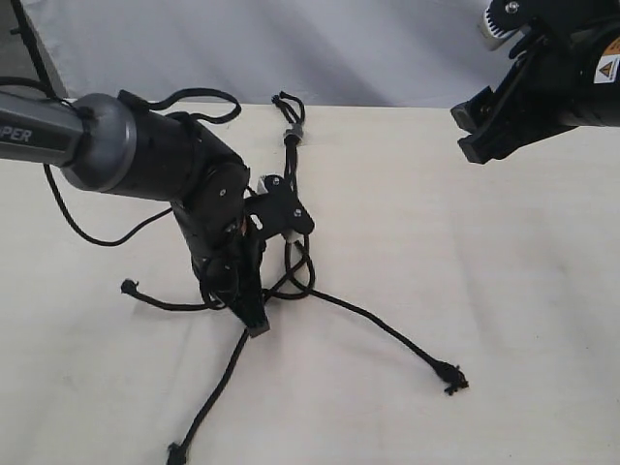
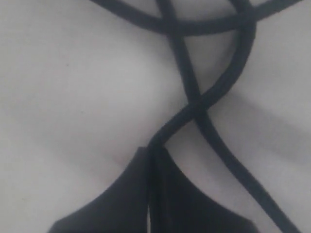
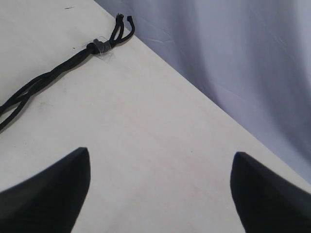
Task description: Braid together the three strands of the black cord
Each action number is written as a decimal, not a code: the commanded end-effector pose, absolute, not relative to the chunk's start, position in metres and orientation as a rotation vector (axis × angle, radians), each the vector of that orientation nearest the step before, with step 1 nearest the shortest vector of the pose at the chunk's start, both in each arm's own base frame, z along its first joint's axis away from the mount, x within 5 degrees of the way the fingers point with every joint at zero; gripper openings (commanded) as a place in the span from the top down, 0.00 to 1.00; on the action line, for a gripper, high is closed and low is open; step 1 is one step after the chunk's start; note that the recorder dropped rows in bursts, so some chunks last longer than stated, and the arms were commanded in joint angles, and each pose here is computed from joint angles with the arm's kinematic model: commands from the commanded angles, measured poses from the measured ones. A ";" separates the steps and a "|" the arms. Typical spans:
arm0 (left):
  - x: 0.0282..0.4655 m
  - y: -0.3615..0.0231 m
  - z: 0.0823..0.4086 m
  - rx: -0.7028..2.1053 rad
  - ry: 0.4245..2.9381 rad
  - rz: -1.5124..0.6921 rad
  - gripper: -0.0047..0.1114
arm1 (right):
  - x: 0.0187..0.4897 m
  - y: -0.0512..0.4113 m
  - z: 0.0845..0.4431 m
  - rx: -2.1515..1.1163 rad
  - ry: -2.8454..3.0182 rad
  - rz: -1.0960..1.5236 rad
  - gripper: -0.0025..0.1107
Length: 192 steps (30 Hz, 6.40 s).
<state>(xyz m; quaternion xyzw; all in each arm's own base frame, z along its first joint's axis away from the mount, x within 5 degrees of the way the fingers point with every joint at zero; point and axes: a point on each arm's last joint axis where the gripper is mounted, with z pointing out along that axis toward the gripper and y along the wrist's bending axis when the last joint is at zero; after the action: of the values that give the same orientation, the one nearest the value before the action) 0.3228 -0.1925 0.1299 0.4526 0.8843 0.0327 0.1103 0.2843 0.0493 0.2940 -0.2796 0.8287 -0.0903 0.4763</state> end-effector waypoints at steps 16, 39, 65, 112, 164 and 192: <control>0.259 -0.259 0.129 1.417 2.741 -0.393 0.96 | 0.283 0.047 0.298 -0.669 1.998 -0.226 0.32; 0.279 -0.209 0.138 1.304 2.827 -0.311 0.96 | 0.284 0.047 0.298 -0.661 1.997 -0.221 0.32; 0.315 -0.140 0.278 0.875 2.635 -0.081 0.91 | 0.265 0.104 0.294 -0.701 2.054 0.051 0.32; 0.290 -0.045 0.321 0.388 2.277 0.009 0.96 | 0.221 0.269 0.155 -1.495 2.502 -0.043 0.98; 0.290 -0.046 0.321 0.374 2.277 -0.009 0.96 | 0.194 0.299 0.148 -1.879 2.182 -0.200 0.98; 0.289 -0.046 0.320 0.374 2.289 -0.014 0.96 | 0.210 0.279 0.144 -1.698 2.148 -0.550 0.98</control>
<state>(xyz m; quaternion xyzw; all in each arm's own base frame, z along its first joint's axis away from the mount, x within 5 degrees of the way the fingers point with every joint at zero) 0.2908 -0.0460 0.3211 0.1540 0.9032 0.0010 0.4006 0.2098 0.2814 0.1460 -0.6047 0.7566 -0.1858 0.1655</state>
